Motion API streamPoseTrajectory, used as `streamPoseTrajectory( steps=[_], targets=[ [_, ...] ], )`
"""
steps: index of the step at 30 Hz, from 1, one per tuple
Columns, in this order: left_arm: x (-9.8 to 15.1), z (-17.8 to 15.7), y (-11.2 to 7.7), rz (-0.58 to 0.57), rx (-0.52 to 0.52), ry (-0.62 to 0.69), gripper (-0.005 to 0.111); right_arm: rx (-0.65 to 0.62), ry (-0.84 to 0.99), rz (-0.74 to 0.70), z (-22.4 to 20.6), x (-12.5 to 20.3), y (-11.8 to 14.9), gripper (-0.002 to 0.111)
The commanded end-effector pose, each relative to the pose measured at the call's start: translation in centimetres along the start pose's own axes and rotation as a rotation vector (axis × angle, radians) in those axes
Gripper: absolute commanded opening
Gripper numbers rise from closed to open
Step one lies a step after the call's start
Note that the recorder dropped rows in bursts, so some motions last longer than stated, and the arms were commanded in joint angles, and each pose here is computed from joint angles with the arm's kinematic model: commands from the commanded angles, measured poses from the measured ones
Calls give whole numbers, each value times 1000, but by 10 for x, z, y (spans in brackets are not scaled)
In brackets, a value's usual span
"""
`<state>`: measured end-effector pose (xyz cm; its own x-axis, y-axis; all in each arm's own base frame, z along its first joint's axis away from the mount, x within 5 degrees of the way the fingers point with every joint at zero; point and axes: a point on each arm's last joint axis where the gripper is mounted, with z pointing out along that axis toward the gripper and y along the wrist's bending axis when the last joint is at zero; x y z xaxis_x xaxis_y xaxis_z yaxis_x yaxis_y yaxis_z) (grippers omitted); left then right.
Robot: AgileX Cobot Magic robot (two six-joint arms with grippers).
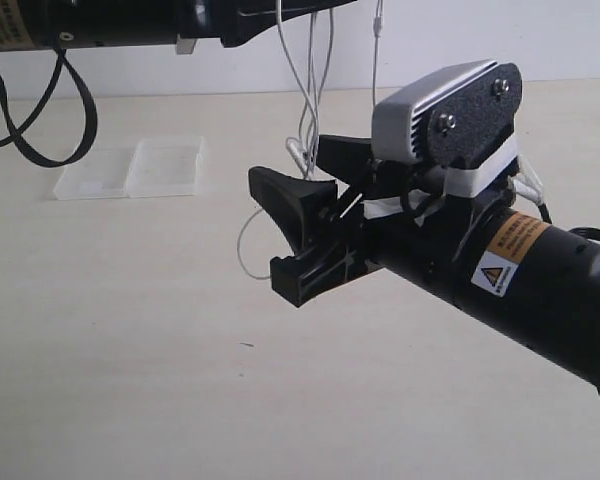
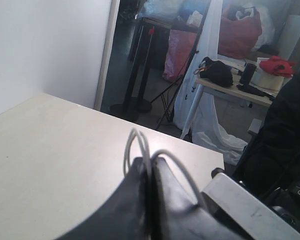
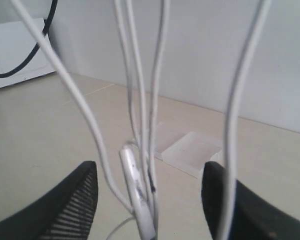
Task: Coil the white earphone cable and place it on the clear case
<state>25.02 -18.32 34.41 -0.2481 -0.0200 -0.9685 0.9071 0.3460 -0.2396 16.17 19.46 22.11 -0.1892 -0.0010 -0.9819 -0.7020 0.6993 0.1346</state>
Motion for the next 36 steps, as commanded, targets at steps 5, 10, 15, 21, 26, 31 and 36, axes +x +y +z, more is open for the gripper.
streamPoseTrajectory(
  steps=[5, 10, 15, 21, 26, 31, 36],
  targets=[
    [-4, -2, 0, -3, -20, -19, 0, -13, -49, 40, -1, -7, 2, 52],
    [-4, -2, 0, -3, -20, -19, 0, -11, -44, 48, -1, -7, 1, 39],
    [-5, -2, -1, -3, -16, -19, 0, 32, -46, 96, -1, -7, -2, 17],
    [-4, -2, -1, 0, -15, -16, 0, 41, -42, 104, -1, -7, -3, 0],
    [-3, -2, -1, 7, -14, -7, 0, 73, -40, 102, -1, -6, -6, 0],
    [-1, -2, -1, 29, -10, 25, 0, 111, -4, 70, -1, -3, -9, 0],
    [2, -2, 1, 51, -30, 50, 0, 106, 39, 59, -1, 1, -9, 0]
  ],
)
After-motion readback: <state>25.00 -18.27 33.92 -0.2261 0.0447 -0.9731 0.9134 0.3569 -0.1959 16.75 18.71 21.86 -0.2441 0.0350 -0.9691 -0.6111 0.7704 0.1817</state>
